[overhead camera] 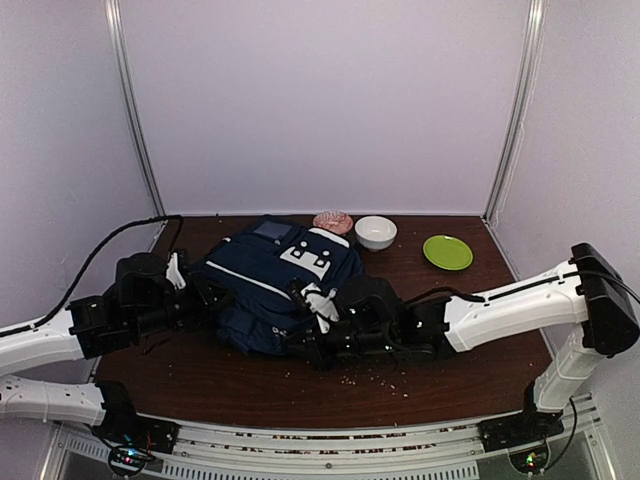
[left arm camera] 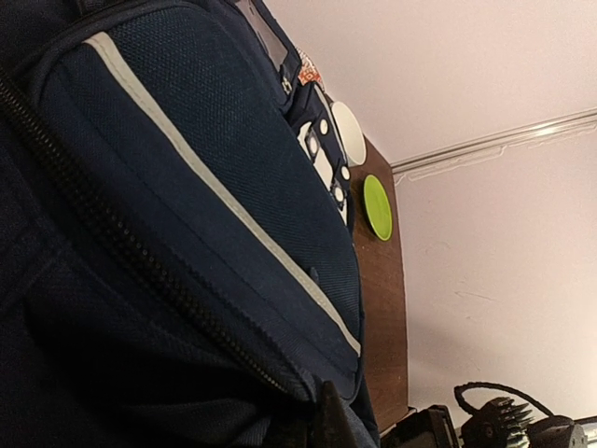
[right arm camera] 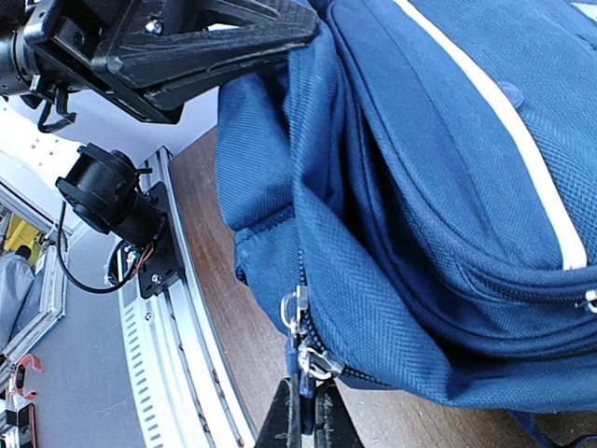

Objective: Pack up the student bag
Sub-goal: Zip the student bag at the center of the board.

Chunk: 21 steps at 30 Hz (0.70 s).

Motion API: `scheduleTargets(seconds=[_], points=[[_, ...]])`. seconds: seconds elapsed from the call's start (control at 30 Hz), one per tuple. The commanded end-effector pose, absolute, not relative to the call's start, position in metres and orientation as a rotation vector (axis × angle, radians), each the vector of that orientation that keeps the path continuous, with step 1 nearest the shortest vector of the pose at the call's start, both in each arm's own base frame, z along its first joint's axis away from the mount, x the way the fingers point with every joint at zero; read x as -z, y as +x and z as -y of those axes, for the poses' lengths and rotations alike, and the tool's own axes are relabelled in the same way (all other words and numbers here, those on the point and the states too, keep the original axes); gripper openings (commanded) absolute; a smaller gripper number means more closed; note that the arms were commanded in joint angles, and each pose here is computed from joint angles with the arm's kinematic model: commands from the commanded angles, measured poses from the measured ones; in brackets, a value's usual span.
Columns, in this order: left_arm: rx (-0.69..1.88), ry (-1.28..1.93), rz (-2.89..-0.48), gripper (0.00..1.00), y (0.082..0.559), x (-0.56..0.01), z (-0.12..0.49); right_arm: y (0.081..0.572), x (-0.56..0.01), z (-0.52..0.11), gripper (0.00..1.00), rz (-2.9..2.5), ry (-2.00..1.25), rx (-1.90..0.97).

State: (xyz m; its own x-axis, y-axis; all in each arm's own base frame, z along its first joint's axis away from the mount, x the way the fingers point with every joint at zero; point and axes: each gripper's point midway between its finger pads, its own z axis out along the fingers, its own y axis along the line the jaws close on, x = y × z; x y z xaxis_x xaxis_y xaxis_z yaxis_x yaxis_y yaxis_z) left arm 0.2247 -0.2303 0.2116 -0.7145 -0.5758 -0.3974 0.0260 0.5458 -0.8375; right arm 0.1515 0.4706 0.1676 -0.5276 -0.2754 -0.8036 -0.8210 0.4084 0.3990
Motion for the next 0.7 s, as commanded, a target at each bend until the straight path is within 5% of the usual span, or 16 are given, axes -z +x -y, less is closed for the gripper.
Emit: scheduleTargets(seconds=[0.0, 0.27, 0.33, 0.43, 0.67], points=[[1.307, -0.407, -1.962, 0.00, 0.229, -0.250, 0.241, 0.124, -0.196, -0.493, 0.00, -1.930, -1.033, -1.170], [1.292, -0.403, -1.972, 0.00, 0.227, -0.242, 0.239, 0.123, -0.176, -0.490, 0.00, -1.976, -1.034, -1.149], [1.274, -0.385, -1.992, 0.01, 0.226, -0.237, 0.239, 0.121, -0.174, -0.488, 0.13, -1.983, -1.035, -1.164], [1.246, -0.366, -2.029, 0.15, 0.224, -0.226, 0.239, 0.119, -0.177, -0.485, 0.33, -1.980, -1.019, -1.187], [1.163, -0.360, -2.097, 0.41, 0.218, -0.201, 0.229, 0.120, -0.182, -0.472, 0.45, -1.987, -0.981, -1.174]])
